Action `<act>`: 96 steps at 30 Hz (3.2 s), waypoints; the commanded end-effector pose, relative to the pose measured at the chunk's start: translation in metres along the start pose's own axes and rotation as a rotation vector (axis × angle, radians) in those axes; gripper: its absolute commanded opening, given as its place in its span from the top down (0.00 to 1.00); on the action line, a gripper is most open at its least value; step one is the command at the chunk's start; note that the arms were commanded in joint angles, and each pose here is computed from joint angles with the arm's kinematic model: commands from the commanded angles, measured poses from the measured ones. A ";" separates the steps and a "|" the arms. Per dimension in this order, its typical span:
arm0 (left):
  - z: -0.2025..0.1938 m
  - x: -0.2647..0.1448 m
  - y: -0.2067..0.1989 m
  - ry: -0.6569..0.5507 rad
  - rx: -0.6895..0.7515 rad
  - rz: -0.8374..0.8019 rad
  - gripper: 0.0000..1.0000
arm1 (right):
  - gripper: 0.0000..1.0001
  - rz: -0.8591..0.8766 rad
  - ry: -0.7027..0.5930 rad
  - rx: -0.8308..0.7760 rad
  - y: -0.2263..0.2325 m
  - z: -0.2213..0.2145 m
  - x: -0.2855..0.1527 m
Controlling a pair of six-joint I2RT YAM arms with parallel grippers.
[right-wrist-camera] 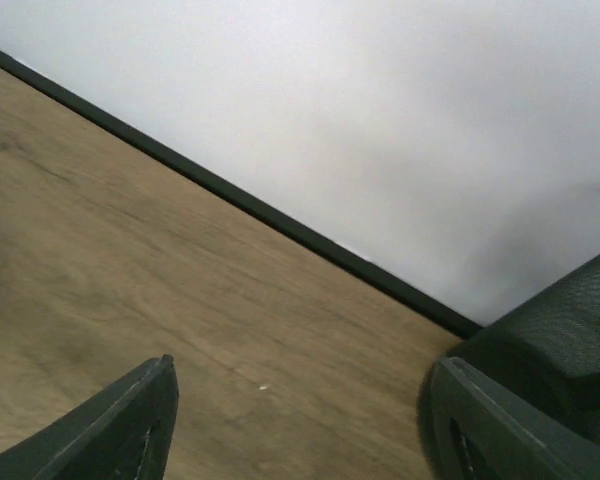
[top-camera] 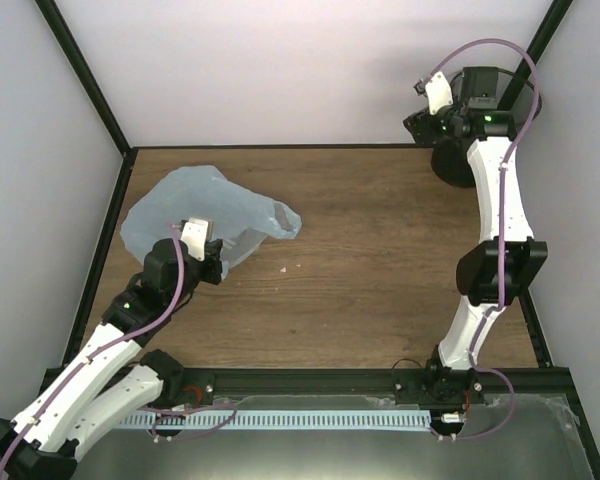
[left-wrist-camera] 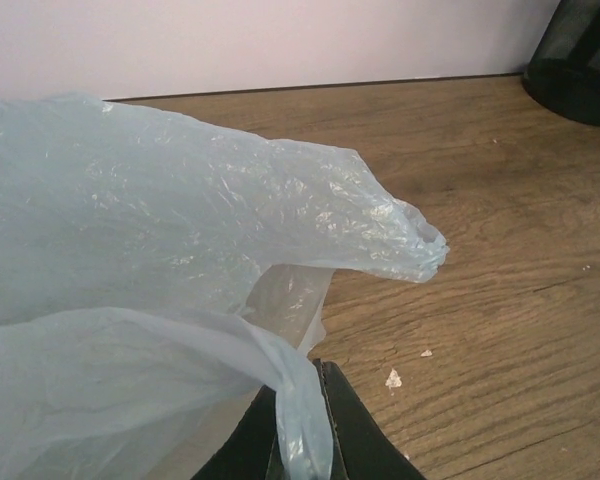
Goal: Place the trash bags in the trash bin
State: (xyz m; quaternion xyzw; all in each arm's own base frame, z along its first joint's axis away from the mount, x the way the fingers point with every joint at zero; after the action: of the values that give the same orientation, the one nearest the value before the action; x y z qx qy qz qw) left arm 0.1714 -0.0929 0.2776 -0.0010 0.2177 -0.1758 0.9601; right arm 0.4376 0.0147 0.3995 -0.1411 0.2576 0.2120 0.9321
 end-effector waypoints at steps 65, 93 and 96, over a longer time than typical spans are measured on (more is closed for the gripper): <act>0.002 -0.005 -0.001 -0.033 -0.002 -0.027 0.93 | 0.82 0.124 0.257 -0.204 0.006 -0.043 0.034; 0.003 -0.006 0.000 -0.041 -0.003 -0.019 0.93 | 0.95 0.538 0.349 -0.534 0.239 -0.055 -0.034; 0.003 -0.007 0.000 -0.044 -0.003 -0.018 0.93 | 0.95 0.561 0.346 -0.544 0.247 -0.059 -0.047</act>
State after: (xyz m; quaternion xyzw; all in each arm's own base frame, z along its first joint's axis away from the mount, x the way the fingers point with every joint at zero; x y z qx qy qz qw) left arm 0.1680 -0.0917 0.2807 -0.0053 0.2091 -0.1827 0.9607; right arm 0.2857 0.1947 0.3391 -0.3371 0.3444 0.4849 0.7298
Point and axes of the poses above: each gripper's point midway between its finger pads, its own x axis out along the fingers, its own y axis along the line the jaws close on, z = x × y, the point moved 10 cm from there along -x, back along the fingers, and after that the axes turned 3 degrees about x, right-handed, at the moved point
